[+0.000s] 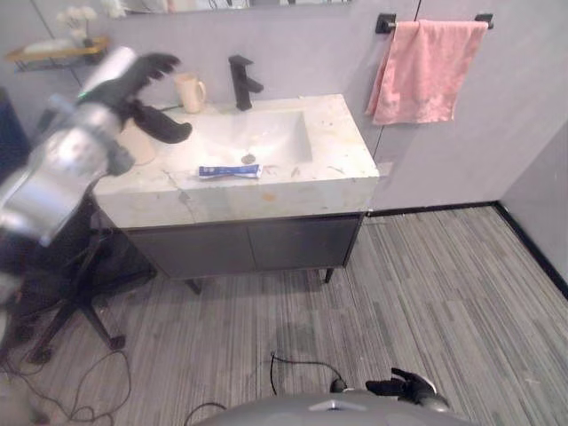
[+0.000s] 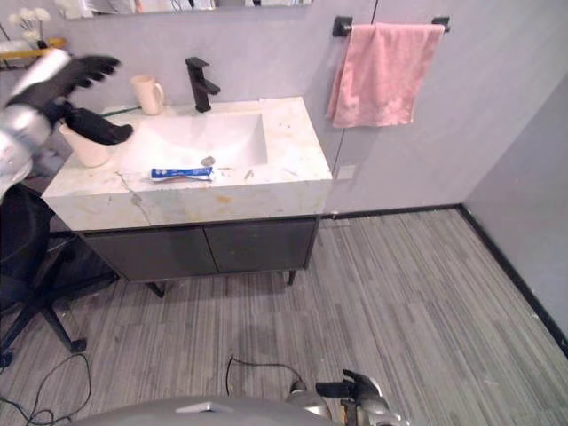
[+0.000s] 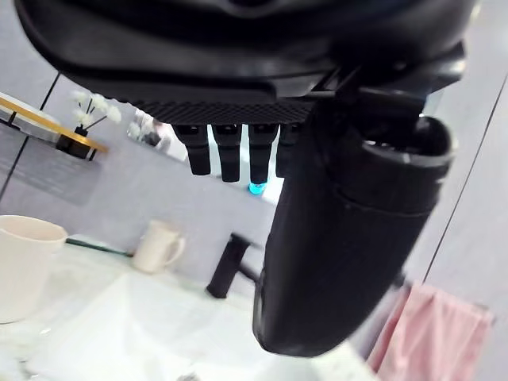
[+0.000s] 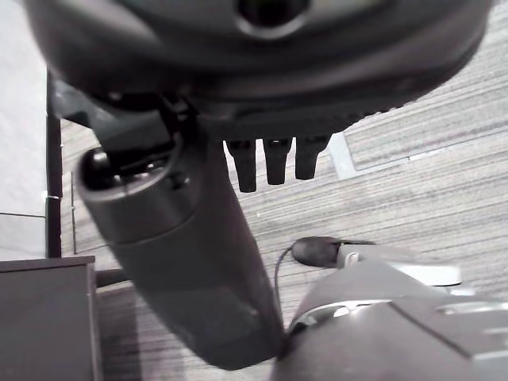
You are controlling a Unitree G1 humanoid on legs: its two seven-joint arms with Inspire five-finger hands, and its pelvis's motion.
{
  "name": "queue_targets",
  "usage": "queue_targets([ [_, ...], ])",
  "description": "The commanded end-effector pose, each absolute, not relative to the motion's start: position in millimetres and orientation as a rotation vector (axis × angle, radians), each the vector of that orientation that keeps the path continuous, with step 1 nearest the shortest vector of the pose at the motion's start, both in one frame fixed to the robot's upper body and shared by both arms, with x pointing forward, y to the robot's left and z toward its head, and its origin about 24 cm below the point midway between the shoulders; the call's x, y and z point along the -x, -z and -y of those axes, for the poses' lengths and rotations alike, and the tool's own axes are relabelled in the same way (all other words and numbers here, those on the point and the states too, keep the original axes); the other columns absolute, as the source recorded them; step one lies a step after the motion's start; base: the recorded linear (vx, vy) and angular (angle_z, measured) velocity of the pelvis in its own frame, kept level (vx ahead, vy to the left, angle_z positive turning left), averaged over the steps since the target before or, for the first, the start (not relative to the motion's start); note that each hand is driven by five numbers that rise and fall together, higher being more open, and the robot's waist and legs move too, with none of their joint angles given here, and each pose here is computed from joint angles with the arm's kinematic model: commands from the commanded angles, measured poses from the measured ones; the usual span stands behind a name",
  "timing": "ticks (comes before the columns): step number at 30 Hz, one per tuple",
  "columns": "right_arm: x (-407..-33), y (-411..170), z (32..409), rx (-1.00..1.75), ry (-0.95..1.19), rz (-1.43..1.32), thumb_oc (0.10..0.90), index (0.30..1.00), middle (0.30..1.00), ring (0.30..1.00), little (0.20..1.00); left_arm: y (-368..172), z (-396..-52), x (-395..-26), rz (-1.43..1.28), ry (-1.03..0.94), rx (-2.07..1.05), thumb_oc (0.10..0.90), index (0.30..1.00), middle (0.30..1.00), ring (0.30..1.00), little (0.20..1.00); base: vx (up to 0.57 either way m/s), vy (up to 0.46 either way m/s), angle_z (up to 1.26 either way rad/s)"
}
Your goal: Organize the bathroom.
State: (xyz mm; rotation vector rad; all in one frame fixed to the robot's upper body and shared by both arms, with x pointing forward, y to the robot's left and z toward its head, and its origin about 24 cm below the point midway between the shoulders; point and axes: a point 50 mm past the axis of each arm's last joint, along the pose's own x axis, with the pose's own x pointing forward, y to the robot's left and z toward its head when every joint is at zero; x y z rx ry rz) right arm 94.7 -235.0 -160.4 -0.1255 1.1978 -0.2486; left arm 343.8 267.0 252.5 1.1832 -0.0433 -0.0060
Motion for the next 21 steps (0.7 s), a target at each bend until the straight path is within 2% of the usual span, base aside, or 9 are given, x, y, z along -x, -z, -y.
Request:
queue_targets([
  [1,-109.2,153.3,250.1,0.177,0.267,-1.167,0.8,0.9,0.9,0.9,0.9,-334.0,-271.6,-337.6,0.197,-0.077,-1.282,0.8,0.9,0.9,0.9,0.9,0.03,-0.033,-0.1],
  [3,-108.1,153.2,251.6,0.188,0.269,-1.173,0.8,0.9,0.9,0.9,0.9,-333.3,-271.5,-347.0,0.054,-0.012,-1.36,0.8,0.9,0.9,0.9,0.9,0.03,-0.024,-0.04],
  [11,-108.4,153.8,249.4,0.196,0.265,-1.181,0.8,0.9,0.9,0.9,0.9,-326.3,-285.1,-363.0,-0.064,-0.099,-1.366,0.8,0.9,0.9,0.9,0.9,0.02,-0.018,-0.07],
  [14,-108.8,153.8,248.8,0.196,0.259,-1.179,0.8,0.9,0.9,0.9,0.9,-318.3,-286.8,-366.6,-0.184,-0.064,-1.411,0.8,0.9,0.9,0.9,0.9,0.02,-0.015,-0.03],
  [21,-106.4,153.8,251.1,0.2,0.255,-1.191,0.8,0.9,0.9,0.9,0.9,-322.3,-286.2,-367.9,-0.232,-0.125,-1.472,0.8,0.9,0.9,0.9,0.9,0.0,0.0,0.0],
])
